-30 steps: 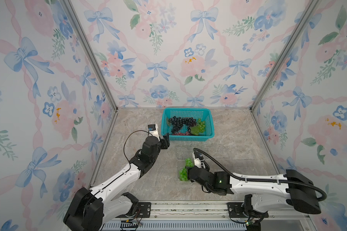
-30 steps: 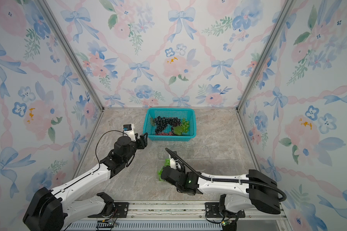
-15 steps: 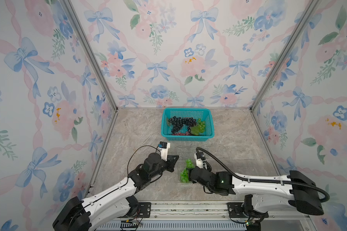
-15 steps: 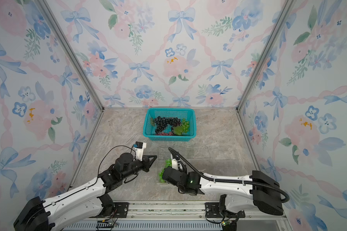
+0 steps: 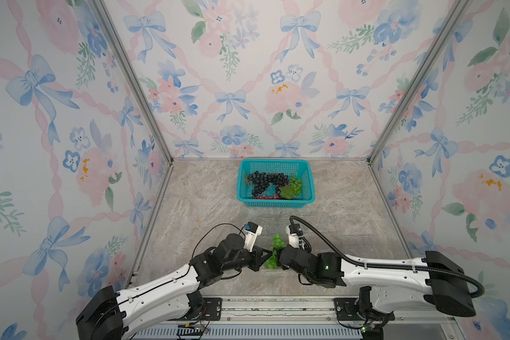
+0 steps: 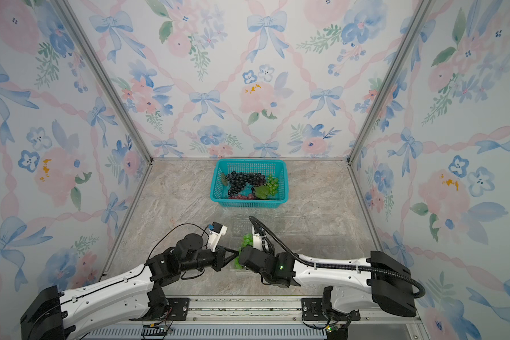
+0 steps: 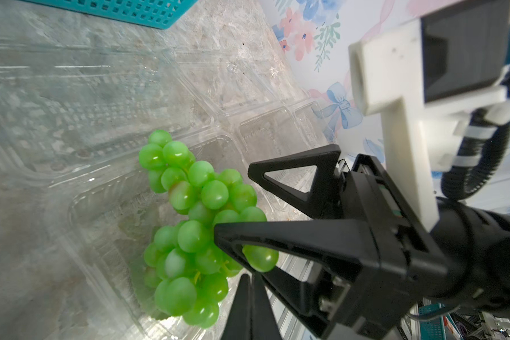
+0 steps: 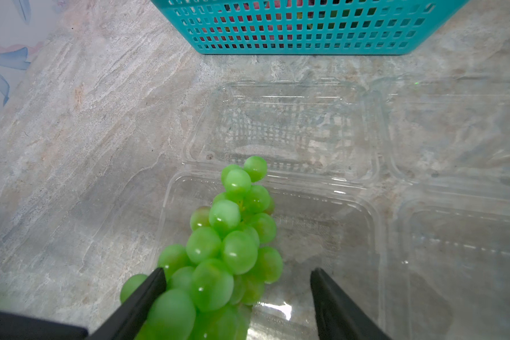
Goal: Pack grapes into containers
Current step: Place the grape into the packing box.
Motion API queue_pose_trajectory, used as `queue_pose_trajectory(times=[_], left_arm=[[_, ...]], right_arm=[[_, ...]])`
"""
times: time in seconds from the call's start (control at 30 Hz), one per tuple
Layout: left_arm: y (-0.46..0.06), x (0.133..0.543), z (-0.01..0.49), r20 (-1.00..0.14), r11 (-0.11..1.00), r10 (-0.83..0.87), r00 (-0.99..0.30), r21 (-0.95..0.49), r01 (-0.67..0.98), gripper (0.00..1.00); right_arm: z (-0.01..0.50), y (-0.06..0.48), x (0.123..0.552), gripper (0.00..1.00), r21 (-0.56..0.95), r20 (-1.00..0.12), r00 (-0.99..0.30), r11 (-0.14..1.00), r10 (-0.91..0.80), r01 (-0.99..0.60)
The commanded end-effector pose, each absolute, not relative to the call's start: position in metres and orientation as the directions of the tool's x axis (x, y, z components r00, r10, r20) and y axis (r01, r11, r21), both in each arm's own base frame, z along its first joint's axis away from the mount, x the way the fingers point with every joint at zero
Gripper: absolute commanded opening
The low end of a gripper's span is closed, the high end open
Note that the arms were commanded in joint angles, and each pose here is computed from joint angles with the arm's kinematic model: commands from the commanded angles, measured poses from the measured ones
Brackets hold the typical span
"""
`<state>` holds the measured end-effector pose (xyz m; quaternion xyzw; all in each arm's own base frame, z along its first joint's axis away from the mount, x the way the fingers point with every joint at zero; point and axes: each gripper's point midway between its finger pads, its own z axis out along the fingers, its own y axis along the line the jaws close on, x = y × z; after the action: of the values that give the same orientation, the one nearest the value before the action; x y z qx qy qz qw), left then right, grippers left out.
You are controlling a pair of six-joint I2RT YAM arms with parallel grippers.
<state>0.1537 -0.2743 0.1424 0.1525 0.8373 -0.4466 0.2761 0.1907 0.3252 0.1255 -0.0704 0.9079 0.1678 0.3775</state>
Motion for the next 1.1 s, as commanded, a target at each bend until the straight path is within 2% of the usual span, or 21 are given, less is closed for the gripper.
queue_pose_trajectory(times=[0.0, 0.7, 1.07], left_arm=[[-0.276, 0.148, 0.131, -0.563, 0.569, 0.041, -0.826, -0.666, 0.482, 0.0], [-0.294, 0.156, 0.145, -0.592, 0.569, 0.067, -0.803, -0.639, 0.518, 0.0], [-0.278, 0.181, 0.156, -0.66, 0.653, -0.034, -0.751, -0.583, 0.483, 0.0]], right_arm=[[0.113, 0.326, 0.186, 0.77, 0.236, -0.698, -0.716, 0.939, -0.016, -0.251], [0.109, 0.322, 0.185, 0.77, 0.232, -0.696, -0.718, 0.941, -0.016, -0.246], [0.134, 0.289, 0.188, 0.78, 0.228, -0.735, -0.678, 0.951, 0.027, -0.209]])
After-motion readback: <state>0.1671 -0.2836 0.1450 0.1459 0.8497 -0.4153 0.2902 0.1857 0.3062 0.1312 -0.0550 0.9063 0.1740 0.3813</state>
